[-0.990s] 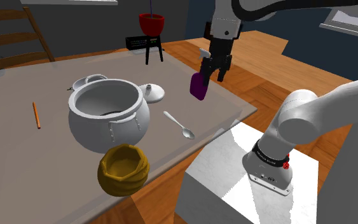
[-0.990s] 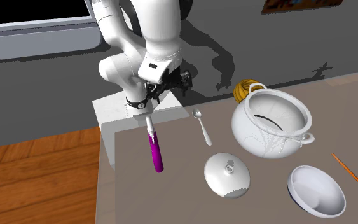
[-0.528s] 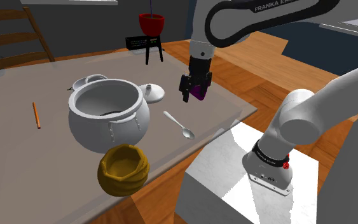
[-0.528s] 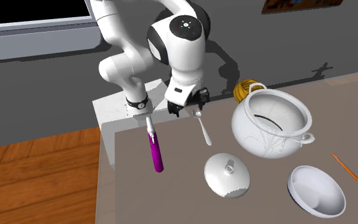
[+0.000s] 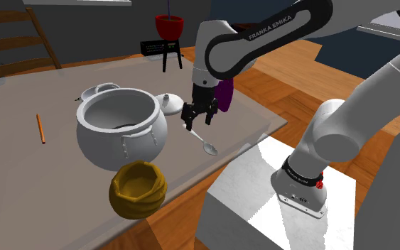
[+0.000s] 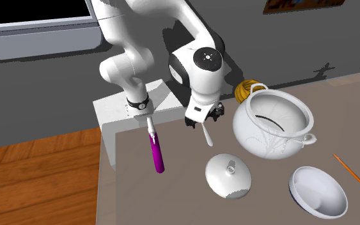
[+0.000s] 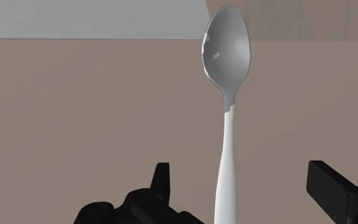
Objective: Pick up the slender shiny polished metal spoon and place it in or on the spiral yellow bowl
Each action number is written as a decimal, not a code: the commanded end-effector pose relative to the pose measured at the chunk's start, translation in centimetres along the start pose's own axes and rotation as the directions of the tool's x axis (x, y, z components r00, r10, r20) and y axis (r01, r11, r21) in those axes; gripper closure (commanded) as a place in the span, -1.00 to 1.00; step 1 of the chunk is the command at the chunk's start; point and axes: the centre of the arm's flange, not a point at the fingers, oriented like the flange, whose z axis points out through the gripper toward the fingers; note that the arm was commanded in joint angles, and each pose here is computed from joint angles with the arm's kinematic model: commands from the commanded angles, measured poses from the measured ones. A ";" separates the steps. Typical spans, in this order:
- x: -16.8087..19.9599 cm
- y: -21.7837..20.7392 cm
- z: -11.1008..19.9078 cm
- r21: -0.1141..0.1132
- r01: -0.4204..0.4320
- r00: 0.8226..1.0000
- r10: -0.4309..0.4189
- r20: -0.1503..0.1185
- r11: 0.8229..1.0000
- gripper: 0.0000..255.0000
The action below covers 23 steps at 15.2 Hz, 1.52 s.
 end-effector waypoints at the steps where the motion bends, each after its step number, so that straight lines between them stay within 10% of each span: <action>1: 0.1 -0.1 1.1 0.001 -0.001 1.000 0.001 -0.001 1.000 -1.00; 13: 0.1 -0.1 3.5 0.001 -0.001 1.000 0.001 -0.001 1.000 -1.00; 14: 0.1 -0.1 3.5 0.001 -0.001 1.000 0.001 -0.001 1.000 1.00; 23: 0.1 -0.1 3.6 0.001 -0.001 1.000 0.001 -0.001 1.000 1.00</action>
